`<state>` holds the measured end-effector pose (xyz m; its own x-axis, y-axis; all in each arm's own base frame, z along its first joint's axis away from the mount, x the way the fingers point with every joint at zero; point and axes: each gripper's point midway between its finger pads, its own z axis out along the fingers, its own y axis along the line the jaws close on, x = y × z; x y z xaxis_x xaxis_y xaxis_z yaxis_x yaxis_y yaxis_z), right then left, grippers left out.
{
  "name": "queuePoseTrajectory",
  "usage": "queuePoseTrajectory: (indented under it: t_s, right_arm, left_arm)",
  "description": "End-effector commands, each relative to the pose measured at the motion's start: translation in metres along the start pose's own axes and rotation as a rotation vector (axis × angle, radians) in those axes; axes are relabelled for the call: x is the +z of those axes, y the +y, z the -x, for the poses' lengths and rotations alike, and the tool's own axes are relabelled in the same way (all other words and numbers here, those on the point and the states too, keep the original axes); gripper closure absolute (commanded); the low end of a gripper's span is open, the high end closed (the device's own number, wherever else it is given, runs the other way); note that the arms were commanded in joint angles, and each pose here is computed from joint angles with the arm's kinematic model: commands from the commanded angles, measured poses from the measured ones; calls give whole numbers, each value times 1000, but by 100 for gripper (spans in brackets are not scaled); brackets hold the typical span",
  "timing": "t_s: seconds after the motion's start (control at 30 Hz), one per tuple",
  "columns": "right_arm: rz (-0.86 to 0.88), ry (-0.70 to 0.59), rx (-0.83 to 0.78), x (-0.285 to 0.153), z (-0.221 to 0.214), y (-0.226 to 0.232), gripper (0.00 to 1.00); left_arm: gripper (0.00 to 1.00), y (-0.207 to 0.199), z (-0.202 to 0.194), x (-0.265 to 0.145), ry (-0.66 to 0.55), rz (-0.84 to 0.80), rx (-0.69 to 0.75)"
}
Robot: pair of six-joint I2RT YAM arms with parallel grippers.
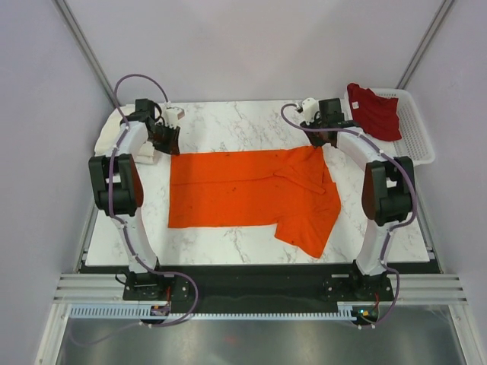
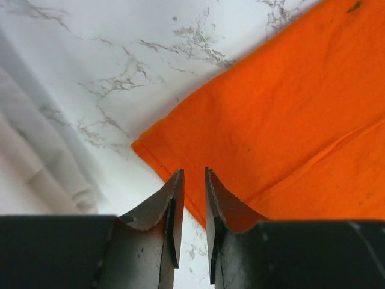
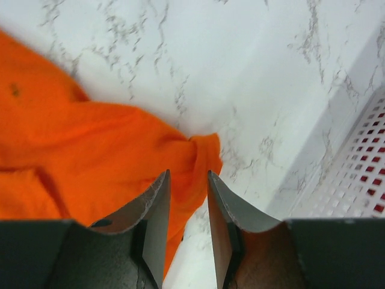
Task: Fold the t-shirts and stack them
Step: Smooth out the T-shirt at the center of the board.
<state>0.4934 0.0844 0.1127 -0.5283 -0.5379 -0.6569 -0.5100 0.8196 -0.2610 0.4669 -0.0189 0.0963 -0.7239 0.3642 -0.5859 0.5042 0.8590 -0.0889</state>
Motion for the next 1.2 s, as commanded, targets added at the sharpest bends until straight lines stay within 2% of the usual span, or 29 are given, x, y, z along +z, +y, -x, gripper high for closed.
queuePoseTrajectory:
  t_s: [0.0,0.17,0.4,0.57,0.8,1.0,1.03,1.1,1.17]
  right_arm:
    - [-78,-28,35,13,25,-29,61]
    - [-110,-20,37,27,28,-42,60]
    - [-105,40,82,35,7,-51,59]
    - [40,76,147,40,-13,-31,56]
    - [146,100,211,48,-29,-22,56]
    - [198,101,239,51,-31,-17,69]
    - [217,95,248,52,-32,-16,74]
    - [234,87,264,53,-32,-16,78]
    - [238,81,274,54,-33,-19,85]
  left_arm:
    - [74,-12,-2,15,37,-103,-99]
    - [74,-5,-2,35,56,-124,-134]
    - [75,1,-5,49,79,-119,-151]
    - [75,3,-8,53,91,-114,-156]
    - [76,5,-11,54,102,-102,-157]
    - [76,8,-14,55,110,-92,-152]
    - [76,7,-15,55,114,-91,-150]
    - [77,8,-18,56,122,-87,-147]
    - [77,10,-20,56,129,-78,-145]
